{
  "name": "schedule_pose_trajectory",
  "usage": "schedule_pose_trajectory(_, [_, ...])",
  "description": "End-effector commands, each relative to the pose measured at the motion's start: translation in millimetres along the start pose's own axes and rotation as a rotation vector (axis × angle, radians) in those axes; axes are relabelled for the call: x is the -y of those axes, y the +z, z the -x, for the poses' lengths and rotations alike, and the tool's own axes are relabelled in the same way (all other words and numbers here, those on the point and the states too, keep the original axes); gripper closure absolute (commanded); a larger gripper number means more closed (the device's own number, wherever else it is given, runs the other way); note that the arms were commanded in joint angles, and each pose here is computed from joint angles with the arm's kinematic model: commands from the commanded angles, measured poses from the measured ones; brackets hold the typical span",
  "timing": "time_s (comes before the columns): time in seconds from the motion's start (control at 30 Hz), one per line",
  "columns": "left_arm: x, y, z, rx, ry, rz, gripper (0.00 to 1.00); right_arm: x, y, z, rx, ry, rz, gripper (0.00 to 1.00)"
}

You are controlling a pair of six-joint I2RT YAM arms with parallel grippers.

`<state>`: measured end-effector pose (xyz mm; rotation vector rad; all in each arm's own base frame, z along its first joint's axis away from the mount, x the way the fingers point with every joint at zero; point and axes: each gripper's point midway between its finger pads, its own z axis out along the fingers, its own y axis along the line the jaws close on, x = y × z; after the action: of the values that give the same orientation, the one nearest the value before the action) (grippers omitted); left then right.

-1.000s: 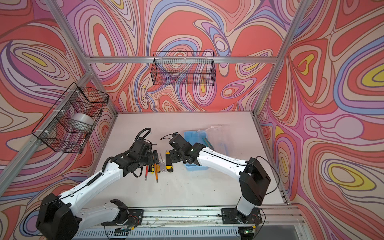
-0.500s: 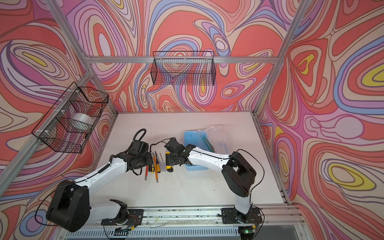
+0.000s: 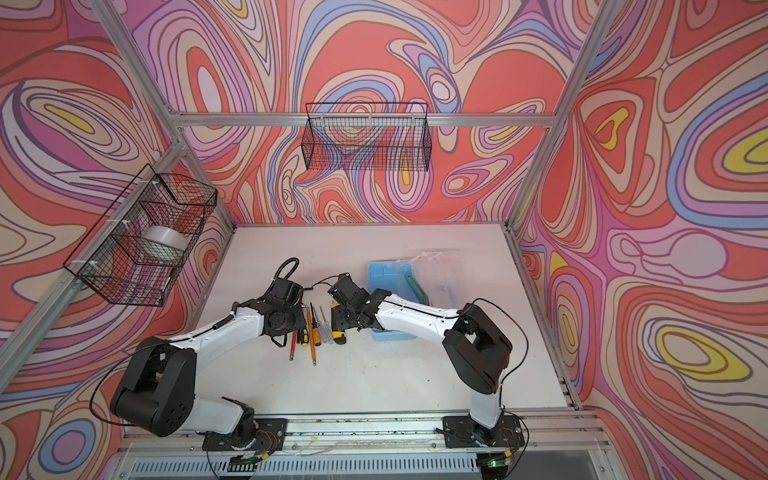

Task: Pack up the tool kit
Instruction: 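Lower the left gripper onto the red-handled hex key and grasp it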

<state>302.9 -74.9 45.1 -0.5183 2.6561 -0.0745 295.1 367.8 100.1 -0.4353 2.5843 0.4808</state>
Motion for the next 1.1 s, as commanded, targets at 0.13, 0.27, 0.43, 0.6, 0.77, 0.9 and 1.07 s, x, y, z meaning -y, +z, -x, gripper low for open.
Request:
schedule_pose_trajectory(0.13, [4,-3,15,0.031,0.009,0.017,0.69,2,7,-6,-0.008,-0.001,-0.006,0.56])
schedule_pose_trajectory(0.27, [0,0,20,0.037,0.015,0.054,0.7,4,7,-8,-0.008,-0.001,-0.011,0.56])
schedule_pose_trajectory(0.43, [-3,5,23,0.028,0.021,0.096,0.71,5,6,-9,-0.005,0.003,-0.011,0.56])
schedule_pose_trajectory(0.6, [-10,12,22,0.017,0.013,0.111,0.71,8,7,-9,0.0,0.004,-0.021,0.56])
schedule_pose_trajectory(0.77, [-16,22,16,-0.009,0.007,0.119,0.71,9,7,-10,0.003,0.003,-0.024,0.56])
schedule_pose_trajectory(0.9, [-16,29,10,-0.028,0.009,0.11,0.71,10,7,-10,0.004,0.009,-0.023,0.56])
schedule_pose_trajectory(1.07, [-17,35,6,-0.043,0.009,0.116,0.72,9,8,-11,0.004,0.012,-0.014,0.56])
